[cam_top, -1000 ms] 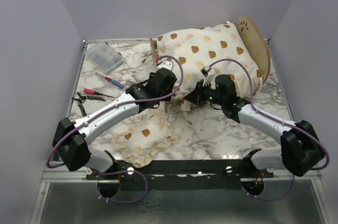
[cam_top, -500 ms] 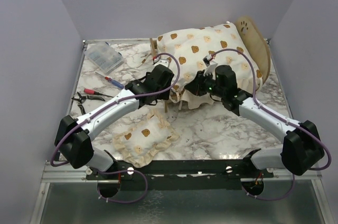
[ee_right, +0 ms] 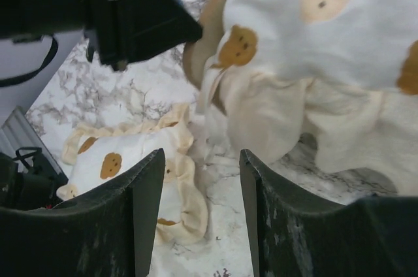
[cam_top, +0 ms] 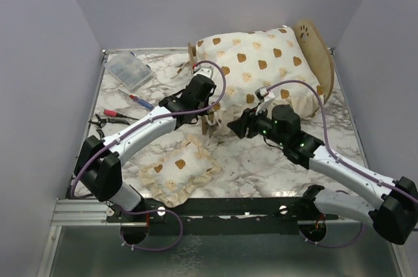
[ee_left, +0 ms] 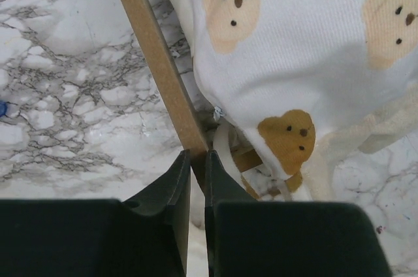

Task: Set up the pet bed

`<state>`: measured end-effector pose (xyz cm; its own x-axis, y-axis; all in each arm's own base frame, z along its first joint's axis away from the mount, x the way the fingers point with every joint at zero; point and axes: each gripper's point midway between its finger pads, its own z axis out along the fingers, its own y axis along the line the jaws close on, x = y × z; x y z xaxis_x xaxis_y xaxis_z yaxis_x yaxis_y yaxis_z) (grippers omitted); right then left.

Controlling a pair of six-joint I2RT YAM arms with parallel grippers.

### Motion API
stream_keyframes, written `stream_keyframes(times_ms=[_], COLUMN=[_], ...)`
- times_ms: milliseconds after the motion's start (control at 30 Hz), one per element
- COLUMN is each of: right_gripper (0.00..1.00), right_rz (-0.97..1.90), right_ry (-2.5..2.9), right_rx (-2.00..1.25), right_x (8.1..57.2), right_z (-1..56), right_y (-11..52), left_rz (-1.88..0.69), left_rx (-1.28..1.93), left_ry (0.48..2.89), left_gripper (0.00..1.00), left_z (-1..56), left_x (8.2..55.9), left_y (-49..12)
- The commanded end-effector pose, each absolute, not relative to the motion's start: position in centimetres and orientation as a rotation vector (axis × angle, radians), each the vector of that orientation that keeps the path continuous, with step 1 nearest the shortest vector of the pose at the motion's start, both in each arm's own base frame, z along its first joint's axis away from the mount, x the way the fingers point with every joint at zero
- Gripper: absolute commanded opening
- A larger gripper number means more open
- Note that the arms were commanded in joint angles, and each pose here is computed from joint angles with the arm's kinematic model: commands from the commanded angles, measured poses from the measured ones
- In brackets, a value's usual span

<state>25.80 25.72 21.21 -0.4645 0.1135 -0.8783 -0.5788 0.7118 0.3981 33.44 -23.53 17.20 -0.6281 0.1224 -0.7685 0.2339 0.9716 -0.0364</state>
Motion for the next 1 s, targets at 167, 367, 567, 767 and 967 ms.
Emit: stream_keyframes(times_ms=[167, 367, 567, 767, 967], right_gripper=[0.54, 0.52, 0.48, 0.50, 0.57], right_rz=[0.763, 0.595, 0.612, 0.617, 0.591], right_ry=[1.982, 2.068, 2.052, 2.011, 1.993], right_rx=[-0.412, -0.296, -0.400, -0.488, -0.545], right_x=[25.1, 27.8, 28.5, 29.4, 30.0], right_z=[14.6, 9.8, 7.0, 5.3, 4.0], right_y=[31.2, 31.1, 33.2, 34.9, 36.1], left_rz=[-0.126, -0.176, -0.196, -0.142, -0.034], left_rx=[0.338, 0.316, 0.312, 0.262, 0.168], left_ry=[2.216, 2.146, 2.078, 1.957, 1.881], left_gripper=[0.14, 0.40, 0.72, 0.86, 0.89], left_z=[16.0, 17.7, 19.9, 22.6, 22.9], left_x=[37.7, 38.8, 37.7, 36.2, 34.6], left_y=[-22.9, -22.1, -20.9, -18.0, -14.3])
